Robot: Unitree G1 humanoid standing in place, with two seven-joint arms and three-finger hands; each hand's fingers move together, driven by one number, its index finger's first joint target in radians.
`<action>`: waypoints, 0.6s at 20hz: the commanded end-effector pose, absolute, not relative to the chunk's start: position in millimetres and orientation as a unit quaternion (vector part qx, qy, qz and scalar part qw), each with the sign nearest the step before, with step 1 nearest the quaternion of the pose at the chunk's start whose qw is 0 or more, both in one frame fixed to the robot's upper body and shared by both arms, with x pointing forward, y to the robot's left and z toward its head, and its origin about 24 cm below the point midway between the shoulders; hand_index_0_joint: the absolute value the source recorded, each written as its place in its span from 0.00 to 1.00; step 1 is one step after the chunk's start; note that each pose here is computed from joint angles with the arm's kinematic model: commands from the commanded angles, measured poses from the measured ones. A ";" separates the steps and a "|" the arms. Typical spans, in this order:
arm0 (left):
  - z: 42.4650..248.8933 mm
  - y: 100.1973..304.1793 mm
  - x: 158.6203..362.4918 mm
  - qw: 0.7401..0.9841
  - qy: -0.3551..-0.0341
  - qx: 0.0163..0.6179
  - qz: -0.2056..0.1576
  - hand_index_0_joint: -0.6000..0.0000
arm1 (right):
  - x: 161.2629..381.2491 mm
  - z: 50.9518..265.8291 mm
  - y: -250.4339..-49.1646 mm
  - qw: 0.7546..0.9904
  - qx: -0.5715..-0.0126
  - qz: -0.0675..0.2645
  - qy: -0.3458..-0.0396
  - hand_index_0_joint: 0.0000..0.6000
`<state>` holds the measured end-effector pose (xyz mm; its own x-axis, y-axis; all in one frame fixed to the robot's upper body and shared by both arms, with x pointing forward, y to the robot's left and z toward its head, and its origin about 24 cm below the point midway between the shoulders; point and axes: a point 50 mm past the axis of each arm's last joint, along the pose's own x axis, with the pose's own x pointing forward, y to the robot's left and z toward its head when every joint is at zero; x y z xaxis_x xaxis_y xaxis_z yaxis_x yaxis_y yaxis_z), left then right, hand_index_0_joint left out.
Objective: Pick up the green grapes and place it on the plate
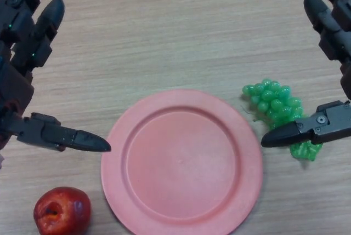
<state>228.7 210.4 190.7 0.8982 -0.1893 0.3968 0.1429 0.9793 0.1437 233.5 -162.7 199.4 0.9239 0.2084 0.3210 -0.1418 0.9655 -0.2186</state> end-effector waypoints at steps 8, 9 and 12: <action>226.6 221.7 223.0 0.936 -0.329 0.116 -0.038 1.00 | 282.2 171.4 -192.9 0.931 -0.253 0.016 -0.262 0.00; 226.5 220.9 223.3 0.936 -0.330 0.113 -0.039 1.00 | 289.7 163.2 -196.3 0.931 -0.267 0.012 -0.251 0.00; 224.7 217.6 223.7 0.937 -0.329 0.109 -0.043 1.00 | 306.5 149.2 -199.4 0.927 -0.293 0.006 -0.233 0.00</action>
<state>238.3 213.7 191.7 0.8986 -0.1451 0.4140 0.0815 0.9825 0.1675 309.4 -196.9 99.3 0.9777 0.1283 0.1663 -0.0163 0.8357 -0.5490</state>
